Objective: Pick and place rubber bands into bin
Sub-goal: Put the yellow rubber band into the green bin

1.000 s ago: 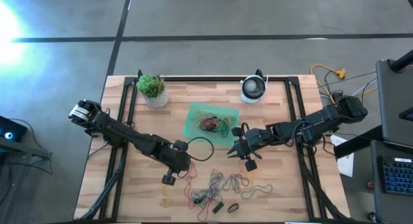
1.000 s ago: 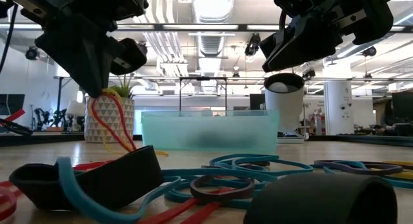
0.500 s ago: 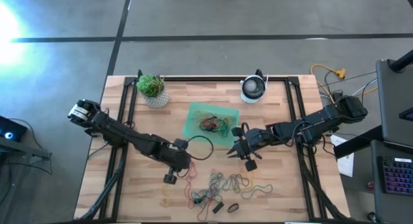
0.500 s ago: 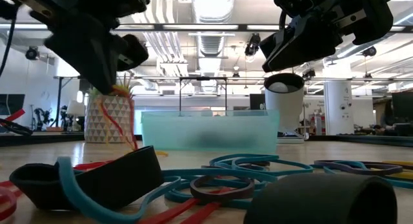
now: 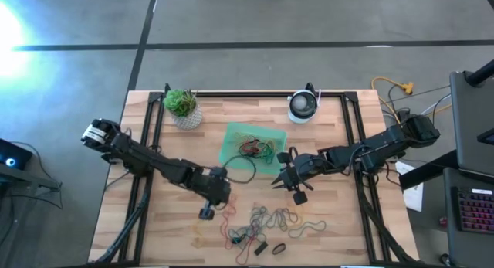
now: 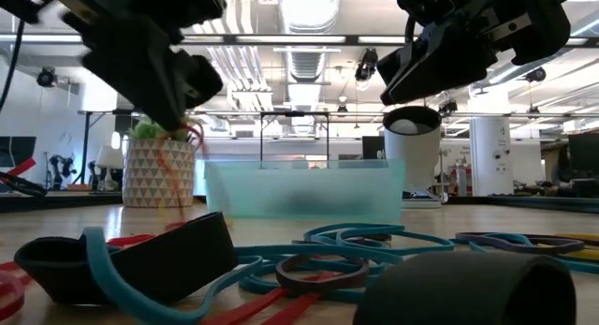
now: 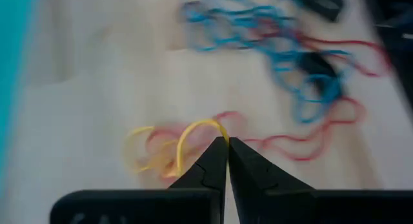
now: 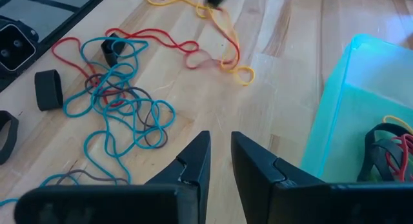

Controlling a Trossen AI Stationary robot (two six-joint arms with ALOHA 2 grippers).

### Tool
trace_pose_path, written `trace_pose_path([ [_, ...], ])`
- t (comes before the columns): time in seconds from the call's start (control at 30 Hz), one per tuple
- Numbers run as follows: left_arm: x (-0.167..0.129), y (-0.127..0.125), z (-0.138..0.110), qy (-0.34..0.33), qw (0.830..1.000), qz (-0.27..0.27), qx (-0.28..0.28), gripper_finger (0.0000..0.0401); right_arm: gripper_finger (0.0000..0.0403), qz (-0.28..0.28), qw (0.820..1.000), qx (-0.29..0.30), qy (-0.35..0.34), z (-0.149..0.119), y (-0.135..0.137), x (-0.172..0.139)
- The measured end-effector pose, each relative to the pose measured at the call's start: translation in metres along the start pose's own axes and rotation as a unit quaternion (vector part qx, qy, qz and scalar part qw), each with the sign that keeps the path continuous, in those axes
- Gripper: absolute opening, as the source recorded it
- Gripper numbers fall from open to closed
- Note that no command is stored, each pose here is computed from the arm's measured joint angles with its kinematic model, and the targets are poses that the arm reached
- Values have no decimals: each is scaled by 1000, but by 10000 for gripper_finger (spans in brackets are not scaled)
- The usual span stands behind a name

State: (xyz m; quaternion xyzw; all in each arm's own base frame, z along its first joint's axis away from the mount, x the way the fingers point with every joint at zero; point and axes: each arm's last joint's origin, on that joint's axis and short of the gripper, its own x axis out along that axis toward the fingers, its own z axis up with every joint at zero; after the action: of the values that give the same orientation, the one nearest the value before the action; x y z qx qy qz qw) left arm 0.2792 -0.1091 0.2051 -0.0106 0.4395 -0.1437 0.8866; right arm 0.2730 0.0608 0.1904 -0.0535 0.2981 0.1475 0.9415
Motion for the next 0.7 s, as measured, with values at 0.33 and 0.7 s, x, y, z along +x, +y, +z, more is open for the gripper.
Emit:
trace_pose_path([
  [0.33,5,3,-10,6,1000,5,-23,0,57,0,1000,0,1,-1,0,0],
  [0.7,4,3,-8,2,1000,15,23,0,57,0,1000,0,1,-1,0,0],
])
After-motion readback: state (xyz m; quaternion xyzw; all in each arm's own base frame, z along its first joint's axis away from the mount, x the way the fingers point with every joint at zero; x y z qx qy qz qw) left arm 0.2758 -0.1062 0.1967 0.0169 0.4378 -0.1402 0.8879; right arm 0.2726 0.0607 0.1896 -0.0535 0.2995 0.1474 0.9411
